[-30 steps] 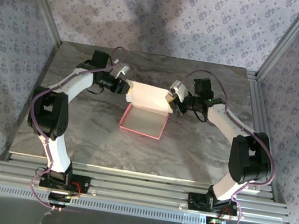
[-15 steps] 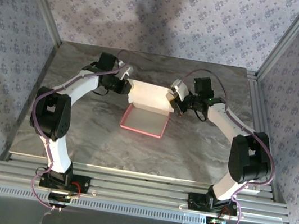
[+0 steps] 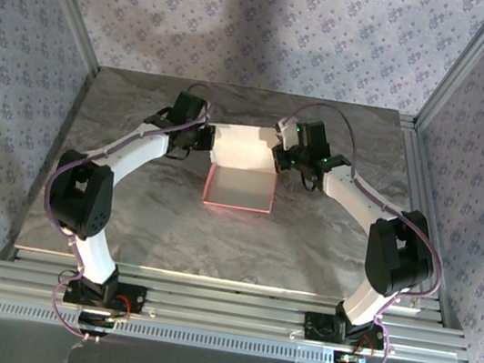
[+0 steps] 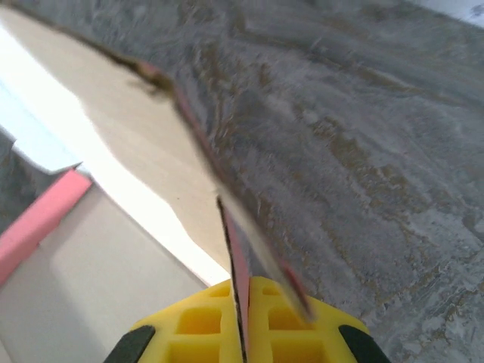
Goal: Fold the paper box
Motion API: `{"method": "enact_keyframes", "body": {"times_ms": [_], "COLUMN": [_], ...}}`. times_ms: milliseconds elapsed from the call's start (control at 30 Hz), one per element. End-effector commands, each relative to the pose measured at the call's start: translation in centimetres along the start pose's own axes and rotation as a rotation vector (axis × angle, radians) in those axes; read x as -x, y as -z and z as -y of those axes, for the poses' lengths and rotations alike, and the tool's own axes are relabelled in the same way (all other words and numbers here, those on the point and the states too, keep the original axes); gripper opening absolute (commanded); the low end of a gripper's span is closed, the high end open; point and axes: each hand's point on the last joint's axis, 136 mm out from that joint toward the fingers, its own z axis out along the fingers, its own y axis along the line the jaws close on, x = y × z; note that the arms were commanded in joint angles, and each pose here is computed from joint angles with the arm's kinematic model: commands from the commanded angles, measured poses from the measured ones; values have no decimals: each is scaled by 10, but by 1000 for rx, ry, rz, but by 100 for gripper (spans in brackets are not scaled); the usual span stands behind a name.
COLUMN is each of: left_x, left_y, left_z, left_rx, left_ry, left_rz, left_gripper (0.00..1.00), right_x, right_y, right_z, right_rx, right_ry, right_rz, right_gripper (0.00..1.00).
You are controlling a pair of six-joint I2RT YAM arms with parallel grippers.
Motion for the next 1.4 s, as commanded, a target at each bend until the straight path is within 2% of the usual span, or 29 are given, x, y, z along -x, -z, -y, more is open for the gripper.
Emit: {"method": "enact_keyframes", "body": {"times_ms": [0,100,300,667,900,1367], "left_x": [25,29,26,39,39,6], "left_y": [24,30,23,25,37,34], "left_z": [6,10,12,14,22,14], "left_rx": [8,5,-29,-117,-192,-201], "left_ry": [194,240,308,297,262,239], "left_rz": [139,156,179,359,463,407], "left_gripper": [0,0,0,0,0,0], "right_x": [18,29,29,20,2,-23], "right_y": [-6,-9,-23,-39,-39,-41], "right_z": [-3,-3,-11,-16,-12,-23], "right_rx": [-69,-99,-91,-4,-19,-54], "right_ry": [-144,-200,-233,-241,-229,-218], "right_rz": [137,224,293,361,378,376], "right_gripper": [0,0,0,0,0,0]}}
